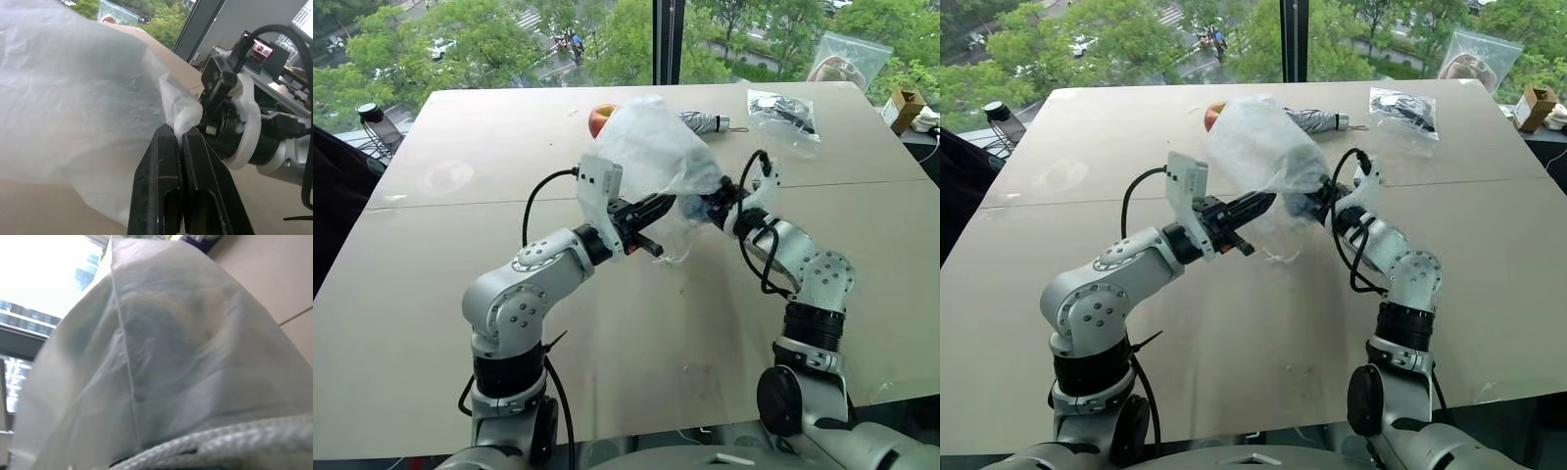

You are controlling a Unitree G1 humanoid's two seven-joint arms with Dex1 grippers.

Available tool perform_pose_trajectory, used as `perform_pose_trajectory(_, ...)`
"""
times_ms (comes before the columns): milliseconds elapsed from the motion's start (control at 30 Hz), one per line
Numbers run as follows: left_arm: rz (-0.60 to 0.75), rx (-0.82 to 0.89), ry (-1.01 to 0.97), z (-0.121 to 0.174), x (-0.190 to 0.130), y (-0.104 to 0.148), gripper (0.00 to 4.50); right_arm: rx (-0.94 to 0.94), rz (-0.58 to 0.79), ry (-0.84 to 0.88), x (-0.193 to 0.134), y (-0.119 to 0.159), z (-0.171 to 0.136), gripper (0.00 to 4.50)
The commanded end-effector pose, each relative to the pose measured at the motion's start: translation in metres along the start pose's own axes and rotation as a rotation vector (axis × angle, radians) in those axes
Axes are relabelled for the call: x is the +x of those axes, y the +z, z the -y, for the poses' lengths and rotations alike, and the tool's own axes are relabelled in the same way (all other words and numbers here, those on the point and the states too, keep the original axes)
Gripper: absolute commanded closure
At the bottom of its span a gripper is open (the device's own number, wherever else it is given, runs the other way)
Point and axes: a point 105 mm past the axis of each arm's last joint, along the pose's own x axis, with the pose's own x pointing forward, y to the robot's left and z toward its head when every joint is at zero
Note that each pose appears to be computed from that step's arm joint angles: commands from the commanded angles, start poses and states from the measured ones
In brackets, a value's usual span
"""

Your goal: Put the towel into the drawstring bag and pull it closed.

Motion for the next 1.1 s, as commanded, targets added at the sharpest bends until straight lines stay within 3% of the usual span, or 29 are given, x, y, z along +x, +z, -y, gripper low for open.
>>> perform_pose_trajectory(33,0.034,0.026,-0.025,0.008,0.003,0.006,4.50,0.148,-0.067,0.242,0.019,-0.032,-0.080,3.26)
perform_pose_trajectory(67,0.034,0.027,-0.030,0.009,0.004,0.006,4.50,0.136,-0.073,0.221,0.020,-0.034,-0.078,3.05)
perform_pose_trajectory(233,0.054,0.067,-0.014,0.001,0.010,0.015,4.50,-0.082,-0.147,0.159,0.014,-0.046,-0.064,0.67)
perform_pose_trajectory(433,0.123,0.063,0.048,-0.022,0.015,0.037,4.50,-0.248,-0.208,0.170,0.000,-0.047,-0.061,0.67)
perform_pose_trajectory(700,0.154,0.054,0.077,-0.033,0.018,0.047,4.50,-0.494,-0.328,0.220,-0.049,-0.027,-0.037,0.67)
perform_pose_trajectory(867,0.175,0.050,0.069,-0.031,0.023,0.051,4.50,-0.568,-0.362,0.123,-0.055,-0.024,-0.013,0.67)
perform_pose_trajectory(933,0.174,0.056,0.064,-0.029,0.025,0.051,4.50,-0.610,-0.395,0.158,-0.058,-0.030,-0.015,0.67)
perform_pose_trajectory(1033,0.176,0.060,0.074,-0.032,0.023,0.051,4.50,-0.694,-0.338,0.258,-0.065,-0.018,-0.025,0.67)
perform_pose_trajectory(1100,0.180,0.061,0.080,-0.033,0.022,0.052,4.50,-0.793,-0.267,0.237,-0.064,-0.002,-0.018,0.67)
